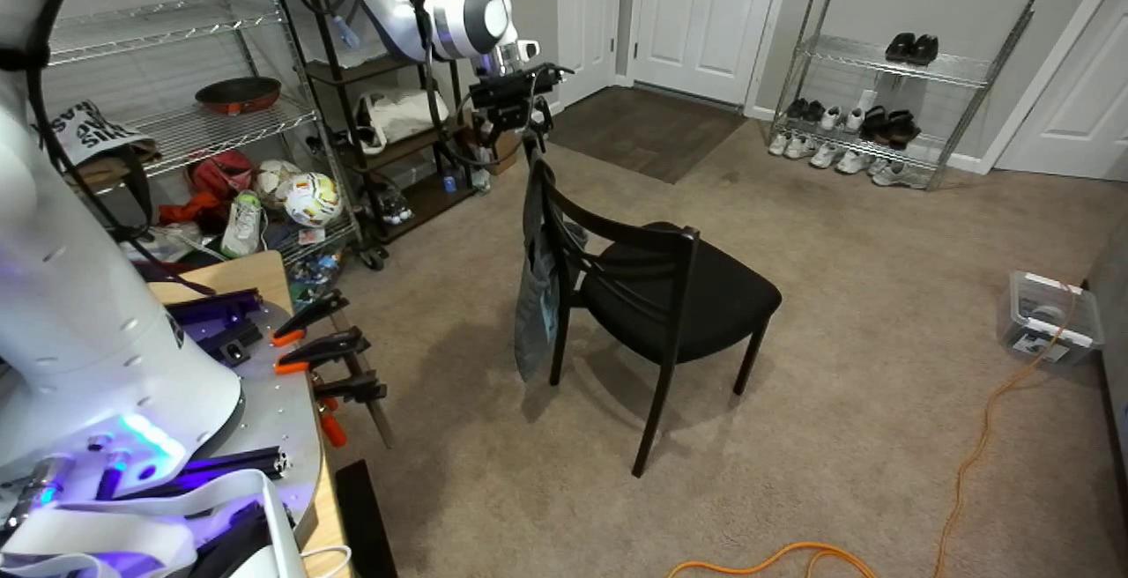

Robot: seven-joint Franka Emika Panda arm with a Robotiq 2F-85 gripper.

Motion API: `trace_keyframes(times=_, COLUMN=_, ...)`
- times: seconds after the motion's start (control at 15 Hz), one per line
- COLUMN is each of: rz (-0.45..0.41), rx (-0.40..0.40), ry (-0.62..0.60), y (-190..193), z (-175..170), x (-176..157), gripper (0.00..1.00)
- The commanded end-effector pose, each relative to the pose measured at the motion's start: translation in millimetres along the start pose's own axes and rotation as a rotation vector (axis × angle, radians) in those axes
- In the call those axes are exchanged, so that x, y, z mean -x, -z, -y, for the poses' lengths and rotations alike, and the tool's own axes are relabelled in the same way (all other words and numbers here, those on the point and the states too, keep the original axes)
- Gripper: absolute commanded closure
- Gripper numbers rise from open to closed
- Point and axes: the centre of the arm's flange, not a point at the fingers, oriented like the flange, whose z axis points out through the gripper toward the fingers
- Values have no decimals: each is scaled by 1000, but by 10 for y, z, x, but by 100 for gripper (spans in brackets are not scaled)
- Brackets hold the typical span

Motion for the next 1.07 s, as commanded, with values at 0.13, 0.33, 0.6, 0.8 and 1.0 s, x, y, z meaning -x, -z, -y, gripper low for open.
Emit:
trace_keyframes(times=0.13, rz=-15, rx=13, ry=-10, y=5, z=-2, x=182, gripper=0)
trace_keyframes(times=0.33, rz=-22, rx=16, ry=-12, y=-21, z=-149, x=137, gripper=0)
trace_keyframes(times=0.6, rz=-25, rx=15, ry=-31, y=-88, z=-302, x=152, gripper=0)
trace_keyframes(times=0.8, rz=-27, rx=17, ry=-43, y=-196, z=-410, x=105, gripper=0)
trace_keyframes(times=1.0, rz=-40, rx=20, ry=-48, y=-269, z=-525, x=-34, gripper=0)
